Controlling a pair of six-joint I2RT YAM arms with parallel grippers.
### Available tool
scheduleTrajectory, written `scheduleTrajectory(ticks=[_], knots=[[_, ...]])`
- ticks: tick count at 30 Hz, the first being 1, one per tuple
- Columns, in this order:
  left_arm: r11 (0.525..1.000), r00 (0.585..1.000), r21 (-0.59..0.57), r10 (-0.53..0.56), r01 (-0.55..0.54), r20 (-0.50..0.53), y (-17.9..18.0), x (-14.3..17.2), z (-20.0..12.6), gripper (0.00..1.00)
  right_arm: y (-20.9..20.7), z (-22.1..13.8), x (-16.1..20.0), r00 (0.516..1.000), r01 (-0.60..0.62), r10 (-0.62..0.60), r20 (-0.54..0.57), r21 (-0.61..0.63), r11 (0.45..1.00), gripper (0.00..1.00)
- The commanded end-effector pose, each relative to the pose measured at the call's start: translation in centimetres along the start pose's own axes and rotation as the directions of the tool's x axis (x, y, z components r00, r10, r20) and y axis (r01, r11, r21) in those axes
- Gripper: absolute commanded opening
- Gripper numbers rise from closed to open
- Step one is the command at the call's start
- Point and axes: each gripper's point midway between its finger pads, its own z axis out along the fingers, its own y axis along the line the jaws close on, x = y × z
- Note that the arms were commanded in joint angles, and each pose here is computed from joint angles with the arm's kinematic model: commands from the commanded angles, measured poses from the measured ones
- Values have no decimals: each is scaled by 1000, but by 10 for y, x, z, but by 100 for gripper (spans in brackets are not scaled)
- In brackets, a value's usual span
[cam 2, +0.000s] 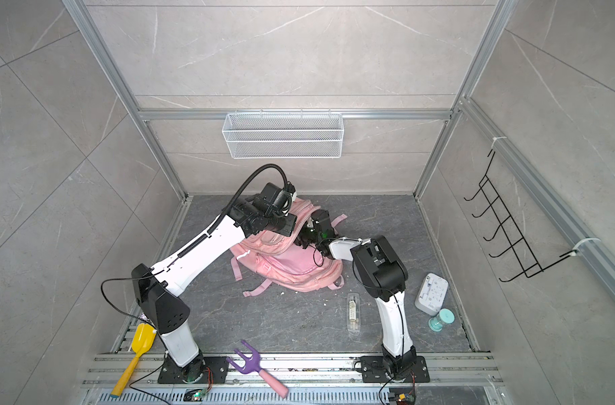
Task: Pack books, pencil case, and school supplies into a backpack
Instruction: Place the pencil case in the student bag.
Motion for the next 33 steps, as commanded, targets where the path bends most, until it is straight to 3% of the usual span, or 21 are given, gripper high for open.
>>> scheduleTrajectory(ticks=[1,6,10,22,33], knots=[[998,986,61,-41,31,164,-7,-36,-43,0,33,16,-2,999,48,-47,17,-52,998,24],[997,987,60,-47,38,155,-3,-30,-39,0,13,20,6,998,63,-62,-16,74,995,56],[997,987,59,-53,45,151,1,-27,-36,0,4,1,8,991,133,-134,-9,194,972,69],[995,991,90,-61,51,119,-4,-19,-21,0,9,-75,6,957,279,-291,-24,365,888,74],[982,998,182,-56,53,15,-32,-12,24,0,-39,-166,29,947,265,-320,27,496,827,71]])
